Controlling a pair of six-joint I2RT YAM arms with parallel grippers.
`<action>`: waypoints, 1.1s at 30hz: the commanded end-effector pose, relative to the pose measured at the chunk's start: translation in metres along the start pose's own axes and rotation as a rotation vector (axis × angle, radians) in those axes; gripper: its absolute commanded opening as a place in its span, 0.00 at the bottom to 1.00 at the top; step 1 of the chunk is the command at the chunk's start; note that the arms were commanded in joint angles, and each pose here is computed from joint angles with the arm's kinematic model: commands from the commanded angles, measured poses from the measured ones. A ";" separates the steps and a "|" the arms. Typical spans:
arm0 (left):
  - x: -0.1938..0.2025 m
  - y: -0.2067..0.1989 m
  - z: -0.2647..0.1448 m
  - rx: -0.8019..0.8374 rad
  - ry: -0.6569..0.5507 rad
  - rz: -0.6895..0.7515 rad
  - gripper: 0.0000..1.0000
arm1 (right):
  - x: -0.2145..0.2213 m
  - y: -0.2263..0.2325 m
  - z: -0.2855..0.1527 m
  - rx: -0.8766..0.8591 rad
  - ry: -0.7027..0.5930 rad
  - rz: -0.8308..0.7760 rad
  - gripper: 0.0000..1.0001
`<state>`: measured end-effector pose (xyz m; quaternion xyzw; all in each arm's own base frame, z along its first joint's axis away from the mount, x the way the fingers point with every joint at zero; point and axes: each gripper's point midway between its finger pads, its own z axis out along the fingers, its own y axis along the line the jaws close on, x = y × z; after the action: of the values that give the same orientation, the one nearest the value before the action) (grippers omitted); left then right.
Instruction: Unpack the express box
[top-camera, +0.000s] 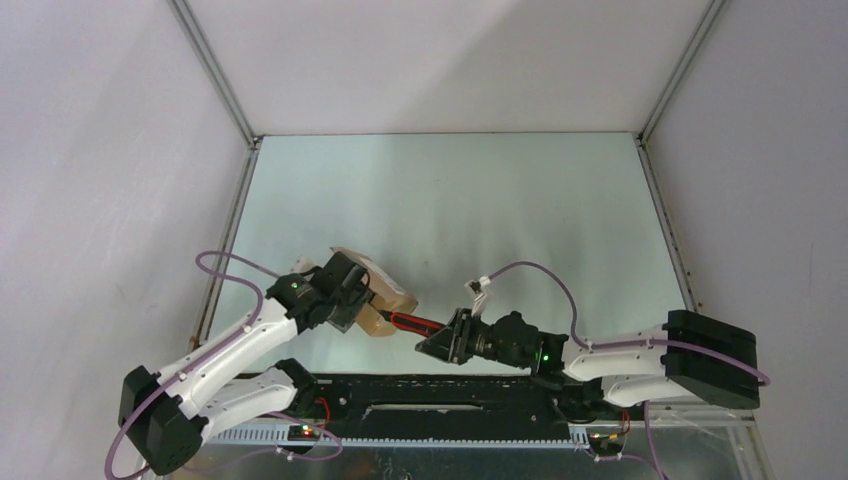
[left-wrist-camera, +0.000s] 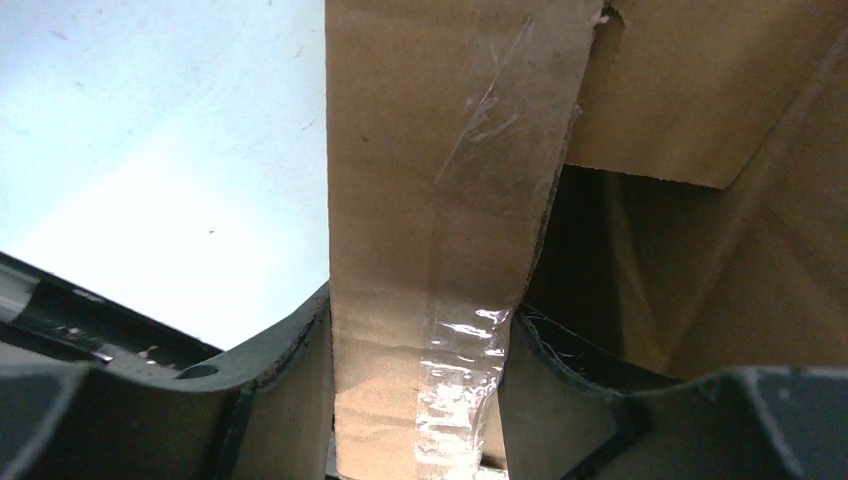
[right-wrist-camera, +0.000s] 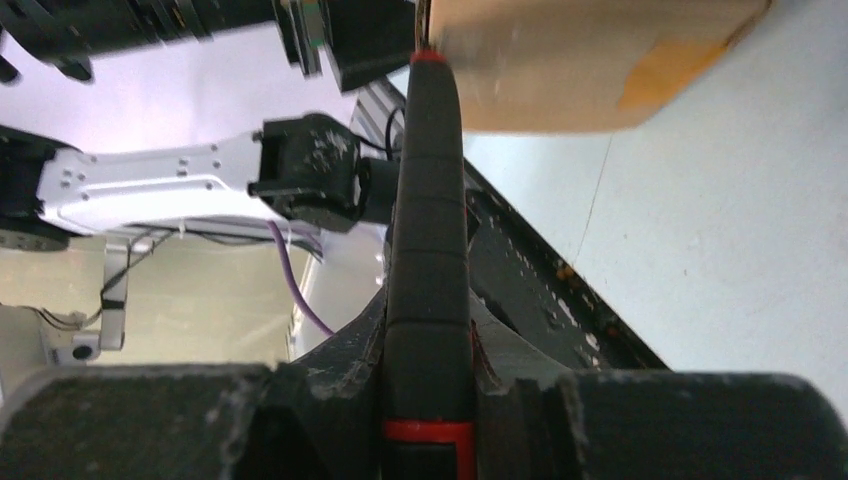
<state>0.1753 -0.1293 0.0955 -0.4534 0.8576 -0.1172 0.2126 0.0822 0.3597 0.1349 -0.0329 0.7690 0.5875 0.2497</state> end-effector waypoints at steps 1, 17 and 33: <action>-0.002 -0.094 -0.042 0.324 0.060 -0.222 0.00 | 0.046 -0.004 -0.014 0.017 0.222 -0.012 0.00; 0.001 -0.081 -0.032 0.241 0.036 0.008 0.00 | 0.031 -0.006 -0.023 -0.003 0.227 0.006 0.00; -0.018 -0.077 -0.044 0.251 -0.095 0.112 0.00 | 0.034 0.000 -0.024 -0.028 0.285 0.078 0.00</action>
<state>0.1970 -0.1496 0.1198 -0.3901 0.8749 -0.1437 0.2486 0.0522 0.3394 0.1215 -0.0843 0.7889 0.5908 0.1468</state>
